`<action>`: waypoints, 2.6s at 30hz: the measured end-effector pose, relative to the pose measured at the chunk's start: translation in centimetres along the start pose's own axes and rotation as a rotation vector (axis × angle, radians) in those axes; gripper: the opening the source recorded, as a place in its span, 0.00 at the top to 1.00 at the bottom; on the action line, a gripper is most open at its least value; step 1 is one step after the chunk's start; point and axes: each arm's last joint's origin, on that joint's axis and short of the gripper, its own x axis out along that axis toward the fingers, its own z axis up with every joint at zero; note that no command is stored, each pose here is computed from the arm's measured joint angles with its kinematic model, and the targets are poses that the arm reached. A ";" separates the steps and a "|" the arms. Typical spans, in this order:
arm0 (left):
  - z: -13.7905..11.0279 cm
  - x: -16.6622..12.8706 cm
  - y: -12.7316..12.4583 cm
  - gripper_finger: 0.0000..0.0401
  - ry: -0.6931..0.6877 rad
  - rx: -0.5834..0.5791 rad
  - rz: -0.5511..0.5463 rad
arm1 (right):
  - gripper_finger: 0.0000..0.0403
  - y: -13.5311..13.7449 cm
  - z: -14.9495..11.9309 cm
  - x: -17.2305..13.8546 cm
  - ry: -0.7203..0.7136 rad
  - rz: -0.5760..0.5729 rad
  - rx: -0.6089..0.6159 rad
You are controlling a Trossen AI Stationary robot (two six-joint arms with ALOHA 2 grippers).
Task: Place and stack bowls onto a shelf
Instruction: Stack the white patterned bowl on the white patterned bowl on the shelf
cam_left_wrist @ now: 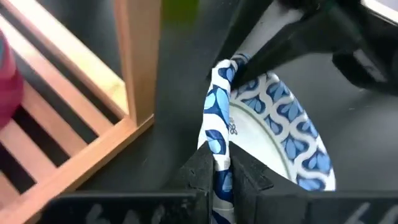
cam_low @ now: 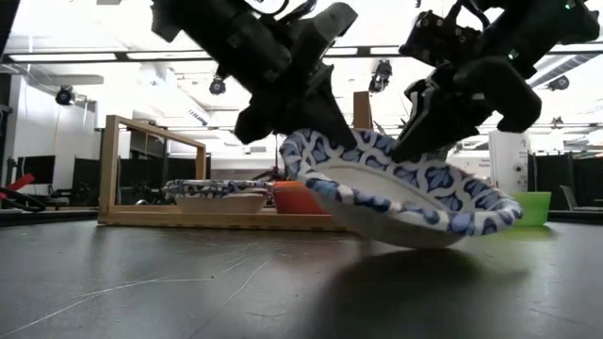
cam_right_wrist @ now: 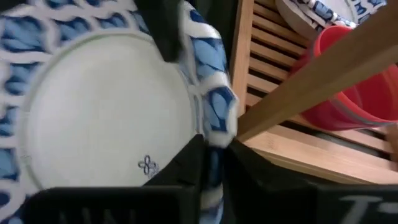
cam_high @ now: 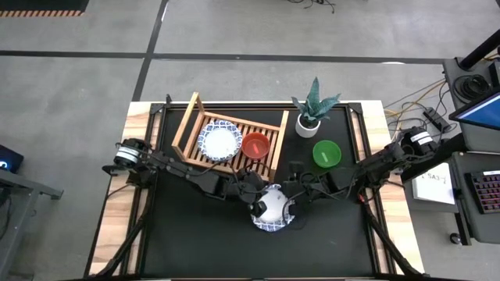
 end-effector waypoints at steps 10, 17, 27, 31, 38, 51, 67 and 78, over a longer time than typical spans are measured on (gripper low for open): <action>2.3 -1.6 -2.0 1.00 0.068 0.136 0.031 | 0.53 -0.6 1.6 -2.2 -0.094 0.058 0.070; 3.3 -3.1 -2.6 1.00 0.140 0.245 0.051 | 0.44 -1.6 3.0 -6.2 -0.237 0.200 0.075; 5.7 -10.1 -1.3 1.00 0.145 0.301 0.038 | 0.44 -3.3 3.6 -11.8 -0.419 0.236 0.064; 6.1 -13.7 0.9 1.00 0.085 0.318 0.153 | 0.44 -3.6 3.5 -12.8 -0.450 0.242 0.064; 7.5 -18.8 7.2 1.00 -0.116 0.223 0.403 | 0.44 -3.8 3.5 -13.0 -0.464 0.234 0.033; 6.8 -16.8 17.8 1.00 -0.158 -0.072 0.580 | 0.44 -3.8 3.5 -13.0 -0.462 0.232 0.023; 6.3 -13.4 19.1 0.86 -0.056 -0.083 0.641 | 0.44 -3.7 3.2 -12.8 -0.451 0.235 0.031; 6.3 -13.7 19.1 0.69 -0.044 -0.054 0.642 | 0.44 -3.7 3.2 -12.8 -0.446 0.235 0.031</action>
